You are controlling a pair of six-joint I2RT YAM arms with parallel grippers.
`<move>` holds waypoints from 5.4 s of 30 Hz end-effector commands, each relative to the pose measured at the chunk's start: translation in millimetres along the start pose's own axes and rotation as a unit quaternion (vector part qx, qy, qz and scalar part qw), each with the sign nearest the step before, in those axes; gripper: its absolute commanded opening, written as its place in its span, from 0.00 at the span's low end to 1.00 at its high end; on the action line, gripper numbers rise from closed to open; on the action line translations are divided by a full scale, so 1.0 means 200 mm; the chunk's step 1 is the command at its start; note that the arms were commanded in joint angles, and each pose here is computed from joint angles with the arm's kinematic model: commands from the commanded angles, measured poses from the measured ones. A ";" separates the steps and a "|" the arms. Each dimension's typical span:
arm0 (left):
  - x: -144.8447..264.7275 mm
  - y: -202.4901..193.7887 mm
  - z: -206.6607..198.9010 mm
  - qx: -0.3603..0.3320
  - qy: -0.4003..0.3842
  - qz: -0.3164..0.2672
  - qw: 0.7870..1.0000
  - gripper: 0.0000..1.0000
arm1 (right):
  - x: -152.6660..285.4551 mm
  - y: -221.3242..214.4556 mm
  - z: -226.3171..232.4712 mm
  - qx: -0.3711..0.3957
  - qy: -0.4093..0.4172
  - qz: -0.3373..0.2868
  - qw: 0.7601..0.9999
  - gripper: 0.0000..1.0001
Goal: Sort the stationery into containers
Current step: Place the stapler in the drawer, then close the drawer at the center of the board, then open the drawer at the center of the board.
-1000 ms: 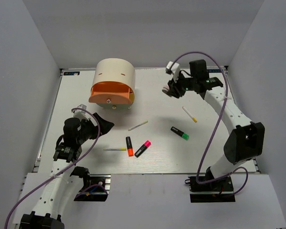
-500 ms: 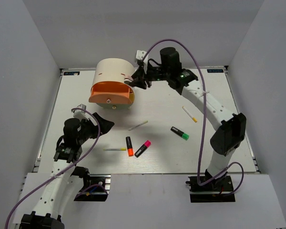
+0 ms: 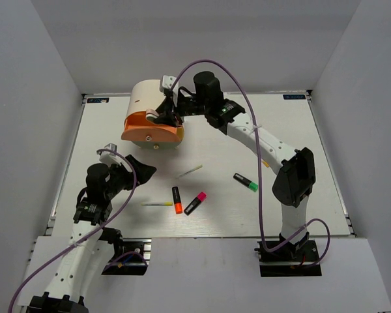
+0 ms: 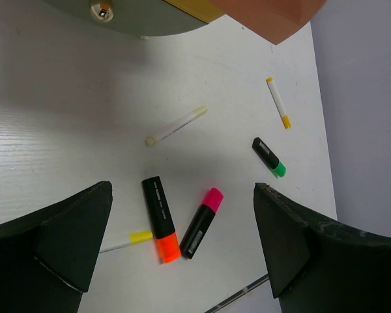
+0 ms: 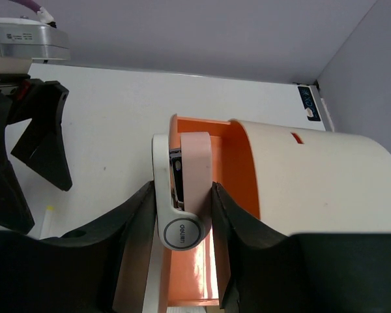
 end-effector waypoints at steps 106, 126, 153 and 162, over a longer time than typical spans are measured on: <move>-0.65 0.54 -0.21 -0.051 -0.083 -0.055 0.994 0.49 | 1.12 -0.66 0.36 -0.115 -0.245 0.228 0.935 0.21; -0.72 0.59 -0.22 -0.041 -0.069 -0.053 0.995 0.60 | 1.13 -0.66 0.37 -0.114 -0.248 0.226 0.935 0.21; -0.69 0.39 0.03 -0.098 0.028 0.004 0.995 0.58 | 1.13 -0.68 0.38 -0.119 -0.243 0.228 0.935 0.25; -0.76 0.42 0.03 -0.115 0.017 -0.002 0.993 0.58 | 1.15 -0.70 0.39 -0.123 -0.245 0.233 0.933 0.25</move>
Point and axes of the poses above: each gripper's point midway between its finger pads, its own x axis back along the fingers, its own z axis along the line the jaws close on, y = z × x, the point moved 9 cm from there along x, back along the fingers, and after that the axes turned 5 degrees about x, right-handed, at the moved point
